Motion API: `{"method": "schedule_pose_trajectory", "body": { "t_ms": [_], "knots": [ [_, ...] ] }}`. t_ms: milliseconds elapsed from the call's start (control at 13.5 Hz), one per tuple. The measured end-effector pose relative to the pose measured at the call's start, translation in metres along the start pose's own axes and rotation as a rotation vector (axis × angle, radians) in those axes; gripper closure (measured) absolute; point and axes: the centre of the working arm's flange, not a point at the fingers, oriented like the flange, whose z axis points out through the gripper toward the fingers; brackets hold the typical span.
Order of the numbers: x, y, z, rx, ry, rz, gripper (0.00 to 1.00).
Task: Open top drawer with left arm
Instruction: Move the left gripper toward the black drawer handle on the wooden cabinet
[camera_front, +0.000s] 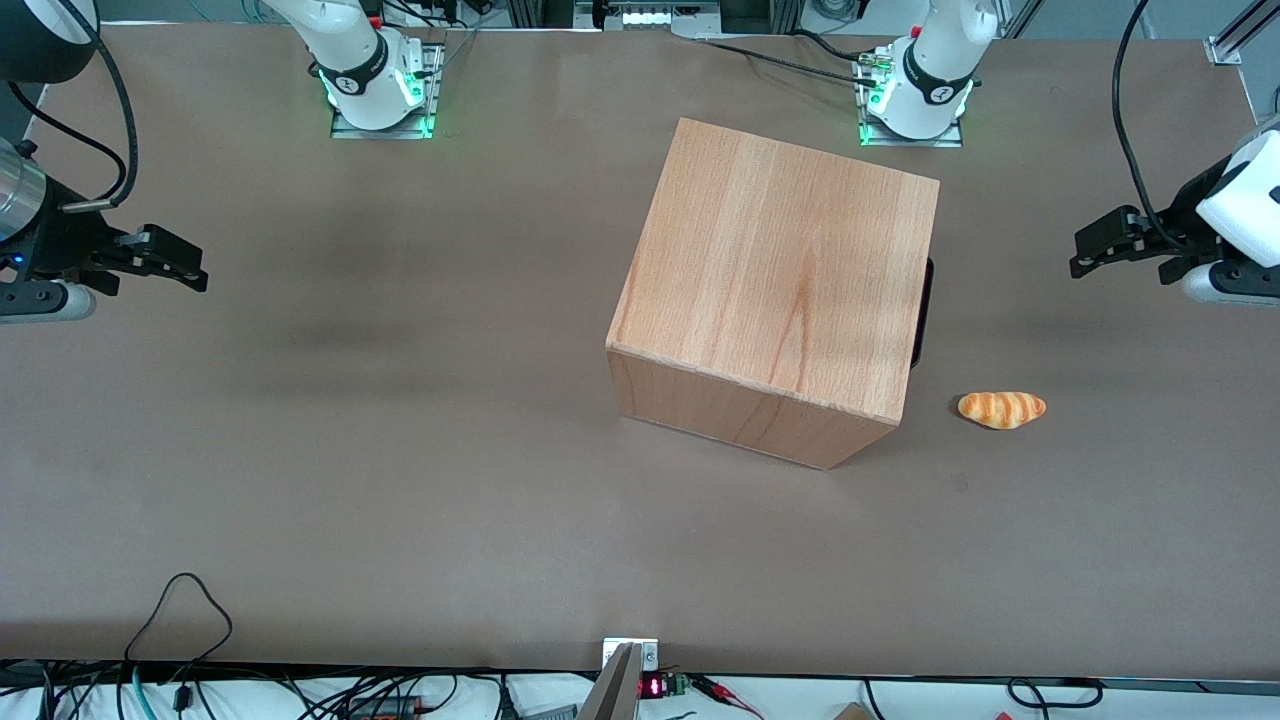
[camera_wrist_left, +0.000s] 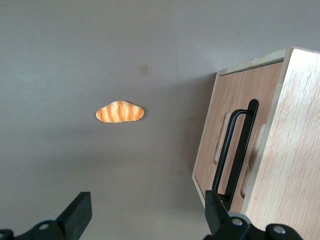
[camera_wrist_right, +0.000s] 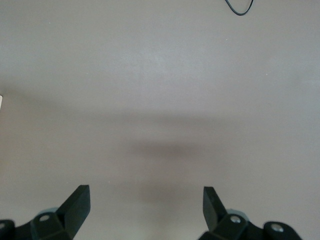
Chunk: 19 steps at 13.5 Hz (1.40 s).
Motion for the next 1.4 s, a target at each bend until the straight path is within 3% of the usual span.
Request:
{"method": "schedule_pose_trajectory", "body": {
  "t_ms": [443,739,1034,1403],
  "knots": [
    [0.004,0.000,0.010,0.000,-0.019,0.000,0.00],
    [0.018,0.010,0.042,-0.002,-0.075,0.018,0.00],
    [0.032,0.003,0.080,-0.042,-0.139,-0.001,0.00],
    [0.043,0.004,0.114,-0.050,-0.195,0.017,0.00]
  ]
}}
